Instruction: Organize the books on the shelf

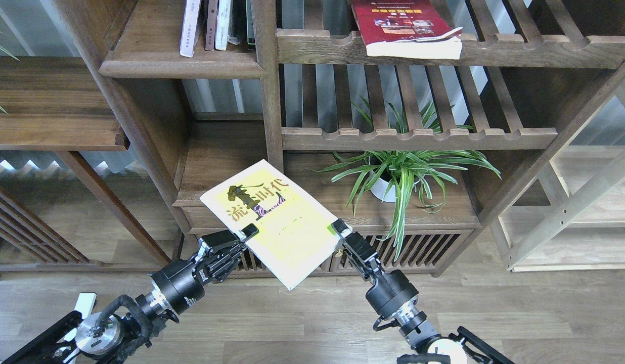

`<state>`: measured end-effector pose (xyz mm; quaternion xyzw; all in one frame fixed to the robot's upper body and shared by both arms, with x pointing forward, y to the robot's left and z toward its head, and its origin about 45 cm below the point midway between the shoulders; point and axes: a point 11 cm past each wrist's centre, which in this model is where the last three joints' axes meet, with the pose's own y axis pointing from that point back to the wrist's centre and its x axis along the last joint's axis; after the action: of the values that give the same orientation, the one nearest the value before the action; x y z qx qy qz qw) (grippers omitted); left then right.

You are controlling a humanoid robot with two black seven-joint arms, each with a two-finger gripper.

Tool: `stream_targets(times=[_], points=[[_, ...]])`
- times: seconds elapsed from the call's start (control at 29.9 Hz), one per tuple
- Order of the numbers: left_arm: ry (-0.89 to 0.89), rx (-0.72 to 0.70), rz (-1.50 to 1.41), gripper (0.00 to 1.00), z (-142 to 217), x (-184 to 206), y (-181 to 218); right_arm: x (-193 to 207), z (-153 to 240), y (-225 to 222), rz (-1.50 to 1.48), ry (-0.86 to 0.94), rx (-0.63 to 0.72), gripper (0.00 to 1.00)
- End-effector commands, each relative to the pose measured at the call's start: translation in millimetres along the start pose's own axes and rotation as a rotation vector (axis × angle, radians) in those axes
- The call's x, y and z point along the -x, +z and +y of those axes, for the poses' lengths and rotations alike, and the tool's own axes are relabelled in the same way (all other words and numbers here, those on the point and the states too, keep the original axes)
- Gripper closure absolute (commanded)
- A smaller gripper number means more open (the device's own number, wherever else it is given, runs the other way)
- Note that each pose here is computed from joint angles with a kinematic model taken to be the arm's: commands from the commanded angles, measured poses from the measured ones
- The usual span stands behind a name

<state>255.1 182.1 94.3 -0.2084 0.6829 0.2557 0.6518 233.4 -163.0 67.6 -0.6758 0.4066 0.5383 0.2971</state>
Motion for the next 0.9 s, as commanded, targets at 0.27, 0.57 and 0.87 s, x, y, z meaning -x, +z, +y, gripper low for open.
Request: stream_targets(times=[0.27, 0.57, 0.87], points=[[0.021, -0.012, -0.053, 0.99, 22, 7, 3, -2, 0, -32, 0.016, 0.004, -0.093, 0.01], [0.098, 0.035, -0.28, 0.99, 54, 25, 33, -12, 5, -45, 0.023, 0.04, -0.135, 0.01], [0.137, 0.146, -0.492, 1.0, 68, 37, 67, -19, 8, -53, 0.027, 0.063, -0.159, 0.01]])
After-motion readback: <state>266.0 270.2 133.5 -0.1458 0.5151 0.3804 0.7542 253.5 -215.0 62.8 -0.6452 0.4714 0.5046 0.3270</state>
